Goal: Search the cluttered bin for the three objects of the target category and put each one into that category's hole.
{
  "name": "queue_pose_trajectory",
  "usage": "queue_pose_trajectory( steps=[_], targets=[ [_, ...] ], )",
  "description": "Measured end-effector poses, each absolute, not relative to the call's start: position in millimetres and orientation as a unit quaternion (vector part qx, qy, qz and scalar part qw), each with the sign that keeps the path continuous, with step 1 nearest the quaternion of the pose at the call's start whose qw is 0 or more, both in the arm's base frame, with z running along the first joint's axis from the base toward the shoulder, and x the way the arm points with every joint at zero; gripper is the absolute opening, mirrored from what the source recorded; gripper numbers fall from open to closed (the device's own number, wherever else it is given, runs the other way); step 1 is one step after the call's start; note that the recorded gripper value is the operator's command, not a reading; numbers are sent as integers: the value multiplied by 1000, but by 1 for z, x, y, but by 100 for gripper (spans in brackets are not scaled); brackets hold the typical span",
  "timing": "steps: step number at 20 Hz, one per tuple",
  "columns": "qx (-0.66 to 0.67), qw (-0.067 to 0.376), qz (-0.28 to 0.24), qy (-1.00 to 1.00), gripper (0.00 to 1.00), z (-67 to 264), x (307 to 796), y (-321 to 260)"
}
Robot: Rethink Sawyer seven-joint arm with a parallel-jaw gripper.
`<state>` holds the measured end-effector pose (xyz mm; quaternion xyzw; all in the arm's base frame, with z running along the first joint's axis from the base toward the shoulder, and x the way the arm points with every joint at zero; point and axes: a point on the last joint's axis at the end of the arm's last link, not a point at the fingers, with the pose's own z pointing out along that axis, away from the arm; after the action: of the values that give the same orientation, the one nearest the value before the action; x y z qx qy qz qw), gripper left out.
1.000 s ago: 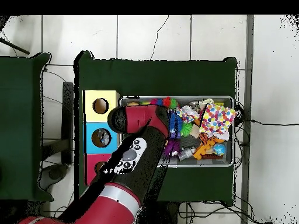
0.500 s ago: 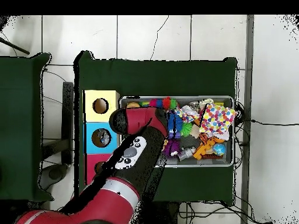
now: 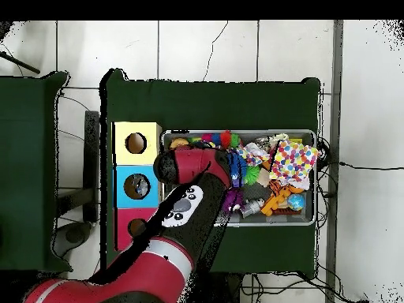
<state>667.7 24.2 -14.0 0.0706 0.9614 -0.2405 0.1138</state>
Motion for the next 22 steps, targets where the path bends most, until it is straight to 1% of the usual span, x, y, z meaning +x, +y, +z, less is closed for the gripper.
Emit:
queue_pose_trajectory(
  steps=[8,9,16,22],
  targets=[
    [69,138,-236,959,100,-20,664,16],
    [67,148,-235,958,0,-21,663,15],
    [67,167,-230,956,0,-23,662,15],
    [71,168,-229,956,0,-23,662,15]
  ],
)
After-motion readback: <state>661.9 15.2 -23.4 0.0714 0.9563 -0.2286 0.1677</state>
